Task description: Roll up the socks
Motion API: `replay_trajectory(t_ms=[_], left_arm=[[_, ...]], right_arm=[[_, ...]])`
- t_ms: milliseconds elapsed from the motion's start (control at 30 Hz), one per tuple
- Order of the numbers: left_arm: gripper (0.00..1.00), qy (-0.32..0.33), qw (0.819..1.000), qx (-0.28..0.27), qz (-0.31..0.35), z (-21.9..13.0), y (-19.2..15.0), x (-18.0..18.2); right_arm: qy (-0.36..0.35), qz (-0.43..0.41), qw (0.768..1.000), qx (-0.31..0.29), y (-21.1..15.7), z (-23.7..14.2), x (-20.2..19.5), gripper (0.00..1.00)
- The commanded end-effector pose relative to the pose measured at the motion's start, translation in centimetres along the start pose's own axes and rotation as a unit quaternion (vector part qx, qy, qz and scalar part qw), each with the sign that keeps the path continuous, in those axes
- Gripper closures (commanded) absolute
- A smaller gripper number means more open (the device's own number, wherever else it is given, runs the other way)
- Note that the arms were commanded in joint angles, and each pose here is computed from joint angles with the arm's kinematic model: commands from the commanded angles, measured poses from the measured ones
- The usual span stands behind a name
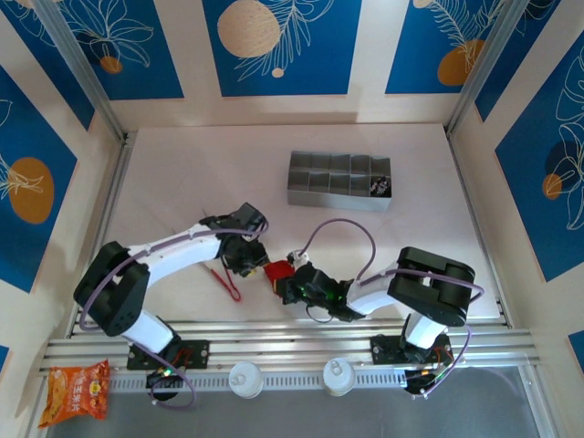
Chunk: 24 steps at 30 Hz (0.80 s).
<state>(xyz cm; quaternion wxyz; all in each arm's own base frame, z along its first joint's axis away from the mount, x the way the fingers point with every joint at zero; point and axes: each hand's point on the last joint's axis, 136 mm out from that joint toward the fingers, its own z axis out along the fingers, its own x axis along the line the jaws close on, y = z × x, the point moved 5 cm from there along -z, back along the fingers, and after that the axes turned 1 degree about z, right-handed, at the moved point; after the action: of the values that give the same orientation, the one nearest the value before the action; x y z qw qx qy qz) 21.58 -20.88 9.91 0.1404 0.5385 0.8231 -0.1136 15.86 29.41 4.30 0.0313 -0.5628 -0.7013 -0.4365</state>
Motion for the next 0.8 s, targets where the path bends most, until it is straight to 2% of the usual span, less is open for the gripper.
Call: replay_trajectory(t_ms=[0,100,400,600,767], left_arm=[[0.68,-0.065,0.997,-0.008,0.044,-0.2,-0.2,-1.2],[0.67,-0.077,0.996,-0.003,0.051,0.5,-0.5,-1.1],[0.67,-0.059,0.995,0.028,0.072,3.9,-0.8,-1.8],[0.64,-0.015,0.994,0.053,0.096,5.4,-1.6,-1.3],[0.61,0.038,0.989,0.095,0.110,6.9,-2.9,-0.1]], right_arm=[[-0.234,-0.002,0.940,0.249,-11.1,-3.9,-12.3,1.00],[-0.244,0.021,0.936,0.251,-11.2,-4.0,-12.8,1.00],[-0.234,0.055,0.937,0.253,-11.0,-4.0,-13.3,1.00],[-0.227,0.079,0.937,0.254,-10.6,-4.0,-13.9,1.00],[-0.230,0.097,0.934,0.256,-10.3,-4.1,-14.6,1.00]])
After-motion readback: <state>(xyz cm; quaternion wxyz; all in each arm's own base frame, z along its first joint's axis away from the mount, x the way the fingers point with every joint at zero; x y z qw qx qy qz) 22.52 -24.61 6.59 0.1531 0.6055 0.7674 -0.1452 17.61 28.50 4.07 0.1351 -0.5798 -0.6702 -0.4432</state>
